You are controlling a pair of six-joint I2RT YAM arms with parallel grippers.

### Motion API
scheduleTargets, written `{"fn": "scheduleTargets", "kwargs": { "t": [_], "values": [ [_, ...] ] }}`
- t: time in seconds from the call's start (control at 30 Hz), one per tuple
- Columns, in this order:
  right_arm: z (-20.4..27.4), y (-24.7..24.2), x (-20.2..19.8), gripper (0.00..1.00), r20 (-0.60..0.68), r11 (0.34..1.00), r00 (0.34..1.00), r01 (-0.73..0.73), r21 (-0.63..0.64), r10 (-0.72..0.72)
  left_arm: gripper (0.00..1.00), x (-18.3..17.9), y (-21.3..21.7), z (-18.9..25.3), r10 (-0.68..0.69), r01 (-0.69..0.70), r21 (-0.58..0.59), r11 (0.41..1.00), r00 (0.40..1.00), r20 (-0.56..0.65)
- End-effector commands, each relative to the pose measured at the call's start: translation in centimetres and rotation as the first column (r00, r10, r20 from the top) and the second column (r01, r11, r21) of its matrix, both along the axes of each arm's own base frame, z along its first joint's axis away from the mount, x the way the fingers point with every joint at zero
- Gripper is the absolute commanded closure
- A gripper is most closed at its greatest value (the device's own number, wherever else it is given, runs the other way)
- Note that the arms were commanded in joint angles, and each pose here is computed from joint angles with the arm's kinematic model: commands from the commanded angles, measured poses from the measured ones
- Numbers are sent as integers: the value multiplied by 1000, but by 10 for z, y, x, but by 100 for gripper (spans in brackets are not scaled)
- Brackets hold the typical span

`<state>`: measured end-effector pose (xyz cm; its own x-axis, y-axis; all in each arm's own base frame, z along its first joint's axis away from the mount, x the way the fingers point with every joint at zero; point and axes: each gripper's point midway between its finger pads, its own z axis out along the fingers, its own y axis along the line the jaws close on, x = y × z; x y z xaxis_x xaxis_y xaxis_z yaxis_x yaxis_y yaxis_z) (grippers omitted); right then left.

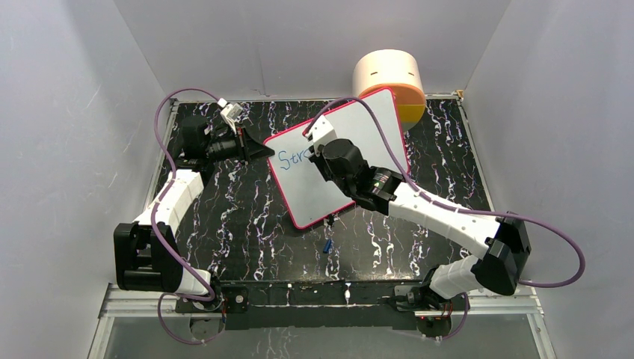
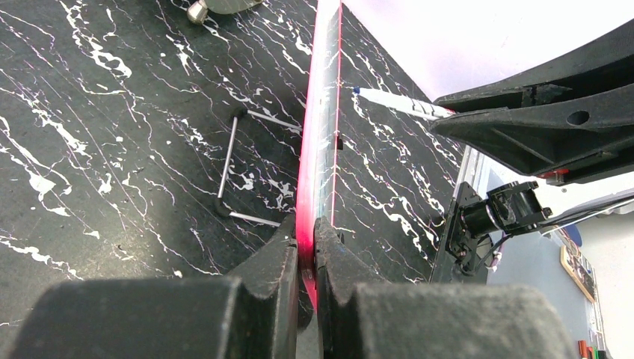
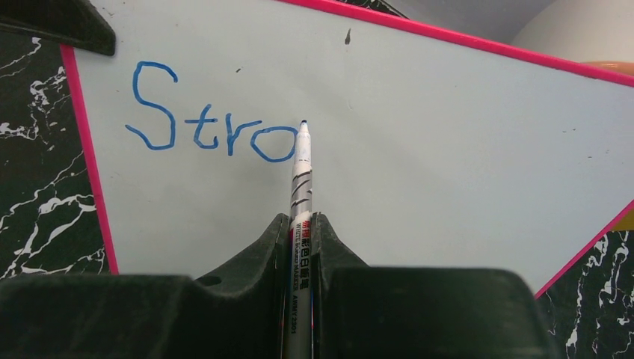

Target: Write a sentence on the whiteboard

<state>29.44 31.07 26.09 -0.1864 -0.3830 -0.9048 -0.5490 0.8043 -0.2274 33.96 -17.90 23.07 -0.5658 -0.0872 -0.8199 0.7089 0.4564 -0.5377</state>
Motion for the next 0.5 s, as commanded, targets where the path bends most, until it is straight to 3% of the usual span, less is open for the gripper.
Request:
{"fn": "scheduleTargets", "kwargs": {
  "t": [0.0,0.47],
  "values": [
    [18,-9,4,100,48,998,998,36,44,-38,100,-6,-6,-26,-23,25,60,998,999,-35],
    [11,-4,7,100,34,999,999,25,43,-27,100,-5,-6,-28,-27,29,62,998,999,-45]
  ]
}}
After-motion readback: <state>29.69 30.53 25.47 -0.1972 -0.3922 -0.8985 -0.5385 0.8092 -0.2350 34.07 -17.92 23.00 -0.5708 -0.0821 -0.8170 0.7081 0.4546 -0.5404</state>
